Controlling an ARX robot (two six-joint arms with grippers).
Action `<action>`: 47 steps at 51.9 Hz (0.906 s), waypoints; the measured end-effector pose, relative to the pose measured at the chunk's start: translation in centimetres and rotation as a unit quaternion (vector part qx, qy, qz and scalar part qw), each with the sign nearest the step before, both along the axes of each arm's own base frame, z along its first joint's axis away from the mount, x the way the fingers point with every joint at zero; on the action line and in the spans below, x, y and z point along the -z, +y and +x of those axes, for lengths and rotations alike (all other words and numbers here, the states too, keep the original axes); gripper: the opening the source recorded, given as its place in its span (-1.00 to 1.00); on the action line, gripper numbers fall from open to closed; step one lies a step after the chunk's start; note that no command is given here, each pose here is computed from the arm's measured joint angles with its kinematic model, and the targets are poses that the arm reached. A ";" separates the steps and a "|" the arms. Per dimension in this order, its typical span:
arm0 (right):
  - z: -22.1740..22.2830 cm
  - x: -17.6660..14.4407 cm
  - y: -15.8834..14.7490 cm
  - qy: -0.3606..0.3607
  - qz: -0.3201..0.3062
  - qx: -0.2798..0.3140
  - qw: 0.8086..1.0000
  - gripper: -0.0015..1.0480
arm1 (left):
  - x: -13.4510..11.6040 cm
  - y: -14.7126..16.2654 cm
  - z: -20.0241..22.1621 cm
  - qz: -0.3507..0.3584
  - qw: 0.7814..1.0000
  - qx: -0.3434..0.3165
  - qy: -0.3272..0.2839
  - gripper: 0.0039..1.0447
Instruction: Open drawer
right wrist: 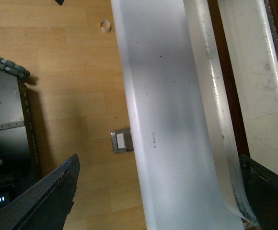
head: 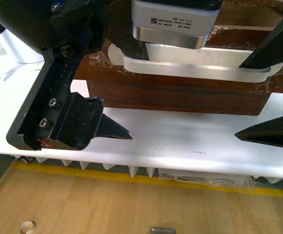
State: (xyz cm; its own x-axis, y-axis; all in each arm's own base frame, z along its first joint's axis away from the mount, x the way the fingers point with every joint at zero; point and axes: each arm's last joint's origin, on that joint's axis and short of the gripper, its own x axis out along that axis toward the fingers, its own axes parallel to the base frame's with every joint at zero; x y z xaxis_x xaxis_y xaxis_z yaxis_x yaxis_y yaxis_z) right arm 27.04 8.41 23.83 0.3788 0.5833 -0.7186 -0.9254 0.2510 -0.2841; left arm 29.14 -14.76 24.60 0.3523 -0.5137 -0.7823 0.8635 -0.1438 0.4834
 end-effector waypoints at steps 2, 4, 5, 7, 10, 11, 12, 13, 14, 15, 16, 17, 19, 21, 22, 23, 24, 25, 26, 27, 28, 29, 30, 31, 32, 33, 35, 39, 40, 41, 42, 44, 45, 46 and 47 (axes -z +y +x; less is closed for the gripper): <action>-0.2 -0.1 -0.2 -0.005 0.013 0.008 1.000 0.83 | -0.1 0.2 -0.2 -0.019 1.000 -0.009 -0.002 0.89; -0.6 -0.5 -0.5 -0.012 0.030 0.022 0.999 0.83 | -0.4 0.5 -0.4 -0.046 0.999 -0.024 -0.009 0.89; -0.8 -0.7 -0.7 -0.019 0.035 0.027 0.999 0.83 | -0.6 0.7 -0.5 -0.056 0.998 -0.028 -0.016 0.89; -1.3 -1.1 -1.1 -0.035 0.050 0.044 0.997 0.83 | -1.1 1.2 -0.9 -0.087 0.995 -0.042 -0.027 0.89; -2.1 -1.7 -1.6 -0.058 0.069 0.059 0.994 0.83 | -1.7 1.9 -1.4 -0.122 0.990 -0.059 -0.047 0.89; -2.3 -1.8 -1.8 -0.065 0.075 0.065 0.993 0.83 | -1.8 2.1 -1.6 -0.133 0.988 -0.066 -0.054 0.89; -2.5 -1.8 -1.8 -0.068 0.078 0.069 0.992 0.83 | -1.9 2.2 -1.7 -0.138 0.986 -0.071 -0.055 0.89; -2.7 -1.9 -2.0 -0.075 0.083 0.077 0.991 0.83 | -2.0 2.5 -1.9 -0.147 0.984 -0.077 -0.064 0.89; -2.9 -2.0 -2.1 -0.078 0.086 0.080 0.990 0.83 | -2.0 2.6 -2.0 -0.153 0.982 -0.084 -0.067 0.89; -3.2 -1.9 -2.3 -0.086 0.091 0.088 0.988 0.83 | -2.1 2.9 -2.2 -0.162 0.980 -0.093 -0.074 0.89; -3.6 -1.8 -2.5 -0.095 0.098 0.102 0.985 0.83 | -2.1 3.2 -2.6 -0.177 0.975 -0.103 -0.085 0.89; -3.8 -1.8 -2.7 -0.103 0.102 0.110 0.983 0.83 | -2.1 3.5 -2.8 -0.187 0.972 -0.111 -0.091 0.89; -4.5 -1.6 -3.2 -0.118 0.113 0.136 0.977 0.83 | -1.9 4.1 -3.4 -0.211 0.962 -0.139 -0.103 0.89; -5.2 -1.3 -3.8 -0.134 0.125 0.162 0.970 0.83 | -1.7 4.9 -4.0 -0.233 0.952 -0.160 -0.118 0.89; -5.5 -1.1 -4.0 -0.141 0.131 0.172 0.966 0.83 | -1.6 5.2 -4.3 -0.242 0.947 -0.171 -0.120 0.89; -5.8 -1.0 -4.2 -0.147 0.137 0.183 0.962 0.83 | -1.4 5.5 -4.6 -0.251 0.943 -0.181 -0.124 0.89; -6.3 -0.8 -4.6 -0.155 0.146 0.201 0.956 0.83 | -1.2 6.0 -5.1 -0.261 0.936 -0.195 -0.128 0.89; -6.6 -0.7 -4.8 -0.161 0.151 0.212 0.952 0.83 | -1.0 6.3 -5.4 -0.272 0.931 -0.205 -0.133 0.89; -7.2 -0.5 -5.2 -0.169 0.160 0.229 0.945 0.83 | -0.9 6.8 -5.9 -0.286 0.921 -0.224 -0.137 0.89; -7.6 -0.3 -5.4 -0.174 0.165 0.241 0.941 0.83 | -0.7 7.2 -6.3 -0.294 0.915 -0.235 -0.143 0.89; -8.0 -0.2 -5.7 -0.180 0.169 0.252 0.936 0.83 | -0.6 7.5 -6.6 -0.307 0.907 -0.249 -0.143 0.89; -8.3 0.1 -5.9 -0.184 0.174 0.264 0.931 0.83 | -0.5 7.9 -7.0 -0.317 0.901 -0.258 -0.148 0.89; -8.7 0.3 -6.1 -0.186 0.181 0.278 0.925 0.83 | -0.4 8.3 -7.3 -0.330 0.891 -0.273 -0.149 0.89; -8.9 0.4 -6.2 -0.189 0.182 0.282 0.923 0.83 | -0.4 8.4 -7.5 -0.333 0.888 -0.278 -0.152 0.89; -9.3 0.6 -6.4 -0.190 0.189 0.295 0.917 0.83 | -0.3 8.8 -7.9 -0.345 0.878 -0.293 -0.154 0.89; -9.7 0.9 -6.6 -0.193 0.194 0.307 0.911 0.83 | -0.1 9.2 -8.2 -0.352 0.870 -0.306 -0.160 0.89; -10.3 1.3 -6.9 -0.198 0.201 0.325 0.903 0.83 | 0.2 9.8 -8.7 -0.367 0.855 -0.330 -0.160 0.89; -12.2 2.4 -7.7 -0.207 0.227 0.377 0.874 0.83 | 1.7 11.8 -10.3 -0.406 0.806 -0.401 -0.154 0.89; -12.7 2.6 -7.8 -0.211 0.236 0.392 0.864 0.83 | 2.2 12.3 -10.8 -0.415 0.793 -0.421 -0.148 0.89; -13.0 2.8 -7.9 -0.212 0.242 0.400 0.858 0.83 | 2.6 12.7 -11.2 -0.418 0.785 -0.433 -0.147 0.89; -13.3 2.9 -7.9 -0.214 0.246 0.407 0.853 0.83 | 3.0 13.0 -11.5 -0.423 0.776 -0.445 -0.143 0.89; -13.8 3.2 -8.0 -0.215 0.253 0.420 0.844 0.83 | 3.6 13.4 -12.1 -0.431 0.763 -0.462 -0.136 0.89; -14.1 3.3 -8.1 -0.215 0.259 0.430 0.838 0.83 | 4.0 13.7 -12.5 -0.434 0.755 -0.473 -0.134 0.89; -14.4 3.5 -8.1 -0.216 0.264 0.438 0.832 0.83 | 4.3 14.0 -12.9 -0.437 0.747 -0.483 -0.130 0.89; -14.5 3.6 -8.1 -0.216 0.266 0.442 0.829 0.83 | 4.7 14.2 -13.2 -0.440 0.740 -0.493 -0.126 0.89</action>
